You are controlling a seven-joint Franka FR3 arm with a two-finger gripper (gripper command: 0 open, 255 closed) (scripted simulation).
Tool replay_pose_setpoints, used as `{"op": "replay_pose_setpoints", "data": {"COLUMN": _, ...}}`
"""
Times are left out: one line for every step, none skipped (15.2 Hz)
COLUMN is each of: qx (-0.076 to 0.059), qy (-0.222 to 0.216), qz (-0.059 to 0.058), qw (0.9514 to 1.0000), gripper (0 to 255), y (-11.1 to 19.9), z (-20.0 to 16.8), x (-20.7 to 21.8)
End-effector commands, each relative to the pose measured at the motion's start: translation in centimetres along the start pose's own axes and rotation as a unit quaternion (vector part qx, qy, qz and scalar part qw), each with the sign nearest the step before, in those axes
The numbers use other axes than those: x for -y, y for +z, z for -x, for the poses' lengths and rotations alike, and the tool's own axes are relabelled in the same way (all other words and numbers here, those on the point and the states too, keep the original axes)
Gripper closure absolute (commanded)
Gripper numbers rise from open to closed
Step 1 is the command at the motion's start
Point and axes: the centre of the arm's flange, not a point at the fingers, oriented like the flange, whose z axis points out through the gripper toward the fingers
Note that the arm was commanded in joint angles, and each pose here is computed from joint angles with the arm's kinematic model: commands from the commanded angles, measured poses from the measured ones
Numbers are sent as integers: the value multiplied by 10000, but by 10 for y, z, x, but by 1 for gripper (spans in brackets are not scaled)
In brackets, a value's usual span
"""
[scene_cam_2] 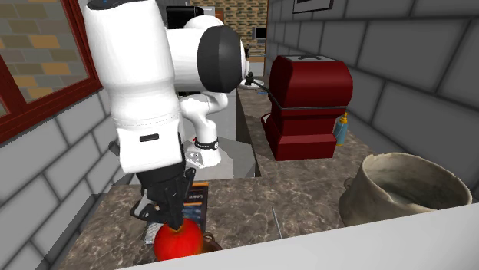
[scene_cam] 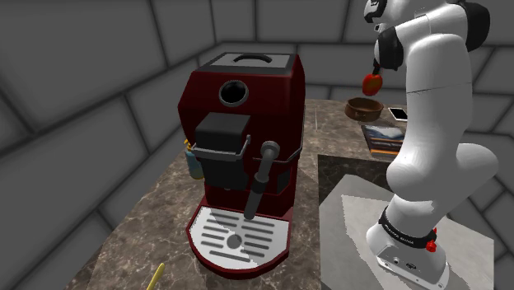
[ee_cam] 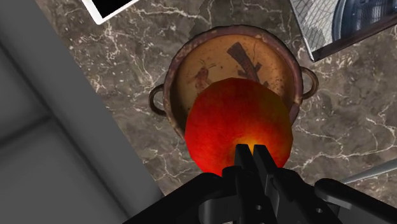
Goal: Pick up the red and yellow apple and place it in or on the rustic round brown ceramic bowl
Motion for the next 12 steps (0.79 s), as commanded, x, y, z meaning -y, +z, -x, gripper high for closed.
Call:
{"op": "replay_pose_setpoints", "data": {"qx": -1, "qy": 0, "qz": 4, "qw": 10000, "gripper": 255, "y": 11, "z": 1, "x": 0}}
{"op": "replay_pose_setpoints", "data": {"qx": -1, "qy": 0, "qz": 4, "qw": 10000, "gripper": 255, "y": 17, "z": 1, "x": 1}}
{"op": "replay_pose_setpoints", "data": {"qx": -1, "qy": 0, "qz": 4, "qw": 10000, "gripper": 255, "y": 22, "z": 1, "x": 1}}
{"op": "replay_pose_setpoints", "data": {"qx": -1, "qy": 0, "qz": 4, "qw": 10000, "gripper": 255, "y": 27, "z": 2, "x": 1}}
{"op": "replay_pose_setpoints", "data": {"qx": -1, "qy": 0, "qz": 4, "qw": 10000, "gripper": 255, "y": 32, "z": 2, "x": 1}}
{"op": "replay_pose_setpoints", "data": {"qx": -1, "qy": 0, "qz": 4, "qw": 10000, "gripper": 255, "y": 38, "z": 2, "x": 1}}
{"op": "replay_pose_setpoints", "data": {"qx": -1, "qy": 0, "qz": 4, "qw": 10000, "gripper": 255, "y": 45, "z": 3, "x": 2}}
{"op": "replay_pose_setpoints", "data": {"qx": -1, "qy": 0, "qz": 4, "qw": 10000, "gripper": 255, "y": 45, "z": 3, "x": 2}}
{"op": "replay_pose_setpoints", "data": {"qx": -1, "qy": -1, "qz": 3, "qw": 10000, "gripper": 255, "y": 45, "z": 3, "x": 2}}
{"op": "replay_pose_setpoints", "data": {"qx": -1, "qy": 0, "qz": 4, "qw": 10000, "gripper": 255, "y": 45, "z": 3, "x": 2}}
{"op": "replay_pose_setpoints", "data": {"qx": -1, "qy": 0, "qz": 4, "qw": 10000, "gripper": 255, "y": 45, "z": 3, "x": 2}}
{"op": "replay_pose_setpoints", "data": {"qx": -1, "qy": 0, "qz": 4, "qw": 10000, "gripper": 255, "y": 45, "z": 3, "x": 2}}
